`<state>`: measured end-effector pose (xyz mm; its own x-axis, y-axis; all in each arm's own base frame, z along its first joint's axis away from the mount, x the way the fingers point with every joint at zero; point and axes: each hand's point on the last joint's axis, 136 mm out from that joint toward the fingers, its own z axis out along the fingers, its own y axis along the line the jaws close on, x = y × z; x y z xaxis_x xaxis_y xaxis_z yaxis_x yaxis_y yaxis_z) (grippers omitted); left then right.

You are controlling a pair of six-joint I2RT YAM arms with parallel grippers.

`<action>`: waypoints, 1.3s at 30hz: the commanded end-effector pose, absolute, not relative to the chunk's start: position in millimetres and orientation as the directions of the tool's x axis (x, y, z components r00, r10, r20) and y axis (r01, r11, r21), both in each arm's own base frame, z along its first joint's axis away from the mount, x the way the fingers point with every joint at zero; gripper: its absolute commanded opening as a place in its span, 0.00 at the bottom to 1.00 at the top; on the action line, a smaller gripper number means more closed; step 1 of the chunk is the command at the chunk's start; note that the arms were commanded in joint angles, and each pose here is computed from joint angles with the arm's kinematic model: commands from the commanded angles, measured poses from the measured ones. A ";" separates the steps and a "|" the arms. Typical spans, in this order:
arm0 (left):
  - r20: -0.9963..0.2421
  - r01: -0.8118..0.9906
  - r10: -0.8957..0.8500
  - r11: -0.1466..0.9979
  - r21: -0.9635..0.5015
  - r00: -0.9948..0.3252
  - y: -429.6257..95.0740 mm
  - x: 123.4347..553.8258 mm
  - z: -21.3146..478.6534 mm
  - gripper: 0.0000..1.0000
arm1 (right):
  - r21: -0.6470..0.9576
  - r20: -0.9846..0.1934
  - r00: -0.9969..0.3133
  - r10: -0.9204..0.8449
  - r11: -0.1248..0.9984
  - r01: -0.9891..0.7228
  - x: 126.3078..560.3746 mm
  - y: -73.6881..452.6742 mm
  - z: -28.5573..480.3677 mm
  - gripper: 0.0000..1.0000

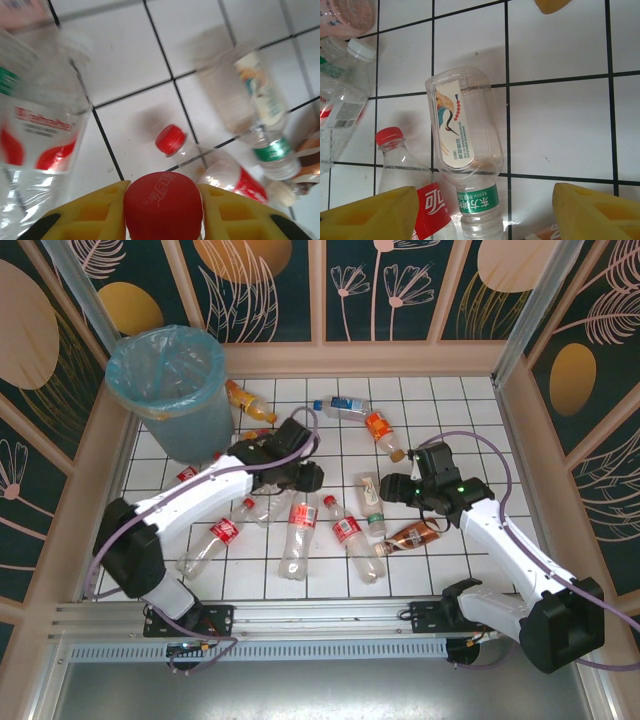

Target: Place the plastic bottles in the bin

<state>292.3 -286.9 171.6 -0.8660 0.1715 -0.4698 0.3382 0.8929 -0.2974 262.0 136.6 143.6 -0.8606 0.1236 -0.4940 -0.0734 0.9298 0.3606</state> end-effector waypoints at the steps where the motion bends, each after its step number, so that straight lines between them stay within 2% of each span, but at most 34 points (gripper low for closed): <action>1: -0.586 0.318 0.131 0.920 -0.228 -0.800 -264.3 301.4 240.7 0.00 | 0.412 -0.546 -0.825 0.143 0.904 -0.116 276.9 152.7 170.2 0.71; 6: -0.853 0.247 0.066 0.966 -0.075 -0.517 -228.3 339.8 382.7 0.00 | 0.444 -0.603 -0.785 0.142 0.877 -0.183 290.1 173.4 193.6 0.71; 9: -0.943 0.185 0.034 0.982 -0.029 -0.332 -208.9 357.2 453.1 0.00 | 0.475 -0.647 -0.750 0.137 0.842 -0.256 296.9 195.6 214.6 0.70; 12: -0.983 0.106 0.025 0.994 0.005 -0.182 -182.2 376.7 508.8 0.00 | 0.486 -0.714 -0.688 0.131 0.800 -0.351 303.7 222.6 249.6 0.69; 16: -1.000 -0.069 -0.006 0.998 -0.005 -0.014 -120.6 402.4 572.5 0.00 | 0.460 -0.799 -0.592 0.110 0.746 -0.482 308.4 261.9 294.8 0.69; 20: -0.986 -0.246 0.043 0.969 0.002 0.159 -64.5 408.2 618.0 0.00 | 0.445 -0.830 -0.552 0.081 0.694 -0.566 309.1 299.2 315.1 0.69; 24: -0.977 -0.383 0.072 0.924 -0.010 0.199 -16.6 415.1 624.2 0.00 | 0.465 -0.815 -0.577 0.045 0.644 -0.607 303.4 327.6 308.1 0.69; 28: -0.981 -0.379 0.012 0.923 -0.063 0.193 19.3 440.2 605.1 0.00 | 0.488 -0.800 -0.598 0.037 0.620 -0.614 294.7 342.1 303.0 0.69; 31: -0.982 -0.284 -0.045 0.954 -0.096 0.182 31.5 470.0 577.5 0.00 | 0.489 -0.803 -0.595 0.029 0.602 -0.631 286.8 349.4 299.3 0.69; 34: -0.970 -0.192 -0.152 0.963 -0.189 0.192 44.5 494.1 548.9 0.00 | 0.500 -0.793 -0.608 0.024 0.597 -0.628 282.6 351.5 291.7 0.69; 39: -0.973 -0.189 -0.085 0.974 -0.127 0.215 46.4 516.1 505.4 0.00 | 0.497 -0.786 -0.618 0.008 0.602 -0.625 278.5 351.3 276.9 0.69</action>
<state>511.3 63.4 486.2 0.0676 -0.0769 -0.9947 -0.2975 0.9501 -0.0936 282.6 349.4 276.5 -0.6236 -0.0084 -0.7817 -0.6167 0.6198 0.4853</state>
